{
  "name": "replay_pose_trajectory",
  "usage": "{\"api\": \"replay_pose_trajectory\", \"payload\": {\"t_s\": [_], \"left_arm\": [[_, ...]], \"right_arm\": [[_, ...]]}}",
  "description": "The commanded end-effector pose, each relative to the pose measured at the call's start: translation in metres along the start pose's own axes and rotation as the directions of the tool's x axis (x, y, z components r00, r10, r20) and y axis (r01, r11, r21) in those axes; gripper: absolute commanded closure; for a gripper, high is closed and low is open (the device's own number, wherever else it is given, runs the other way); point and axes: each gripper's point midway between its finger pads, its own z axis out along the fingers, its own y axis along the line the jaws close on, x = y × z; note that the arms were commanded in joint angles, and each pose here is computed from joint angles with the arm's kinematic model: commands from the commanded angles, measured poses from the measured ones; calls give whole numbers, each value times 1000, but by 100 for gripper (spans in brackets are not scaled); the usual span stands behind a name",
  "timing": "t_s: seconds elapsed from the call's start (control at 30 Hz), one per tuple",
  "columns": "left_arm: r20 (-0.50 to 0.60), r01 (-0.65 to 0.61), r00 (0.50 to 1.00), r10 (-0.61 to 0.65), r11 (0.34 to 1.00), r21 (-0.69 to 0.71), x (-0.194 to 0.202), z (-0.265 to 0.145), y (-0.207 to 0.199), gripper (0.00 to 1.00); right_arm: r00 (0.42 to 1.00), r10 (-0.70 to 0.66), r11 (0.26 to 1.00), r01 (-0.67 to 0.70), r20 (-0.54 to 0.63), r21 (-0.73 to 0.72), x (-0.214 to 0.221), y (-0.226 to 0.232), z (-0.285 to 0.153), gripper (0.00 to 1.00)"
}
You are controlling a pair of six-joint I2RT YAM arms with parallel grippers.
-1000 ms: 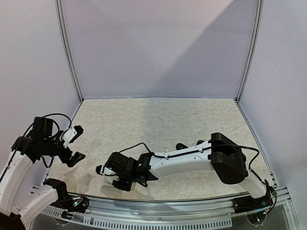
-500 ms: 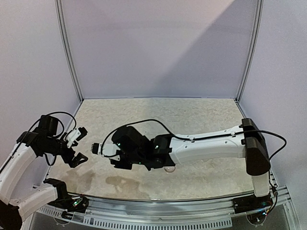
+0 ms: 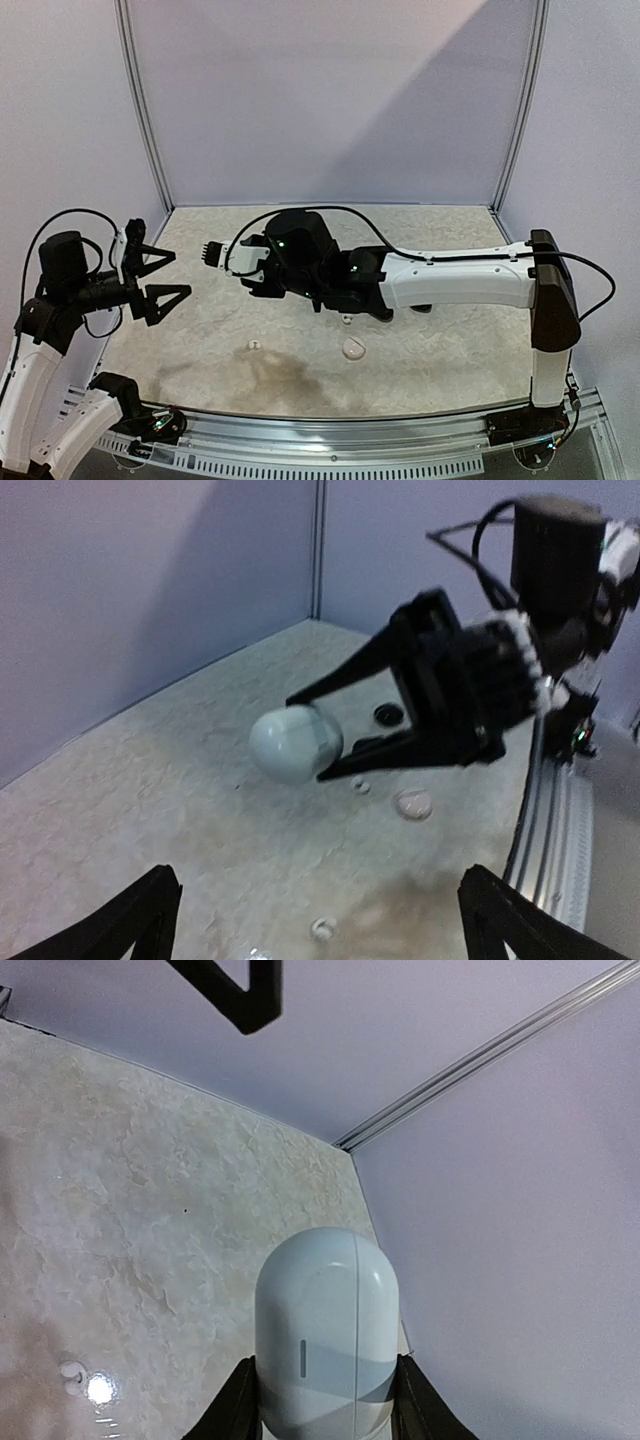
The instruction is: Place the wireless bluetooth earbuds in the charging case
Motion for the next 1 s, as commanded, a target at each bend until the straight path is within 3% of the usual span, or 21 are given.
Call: {"api": "replay_pose_trajectory", "payload": {"t_s": [0.0, 0.2, 0.3, 0.47, 0.77, 0.87, 0.93, 0.97], "left_arm": [[109, 243, 957, -269, 948, 207, -31, 11, -15, 1], [57, 360, 921, -386, 896, 260, -33, 37, -27, 8], [97, 343, 915, -391, 883, 320, -45, 38, -39, 9], [93, 428, 885, -456, 876, 224, -36, 43, -22, 18], [149, 520, 822, -550, 830, 201, -44, 46, -8, 27], [165, 500, 825, -541, 834, 233, -50, 43, -13, 37], [160, 496, 827, -538, 834, 242, -51, 42, -15, 51], [159, 486, 832, -532, 836, 253, -52, 41, -17, 62]], "right_arm": [[996, -40, 997, 35, 75, 66, -30, -34, -23, 93], [988, -55, 998, 50, 145, 37, -49, -34, -30, 93], [985, -88, 995, 82, 146, 51, -55, -31, -28, 93], [978, -113, 993, 107, 176, 43, -66, -26, -28, 93], [968, -107, 994, 109, 227, 6, -81, -19, -32, 93], [966, -100, 995, 102, 237, 3, -84, -20, -34, 93], [964, -96, 995, 99, 246, 1, -86, -20, -35, 93], [964, -96, 995, 99, 249, 3, -87, -20, -35, 93]]}}
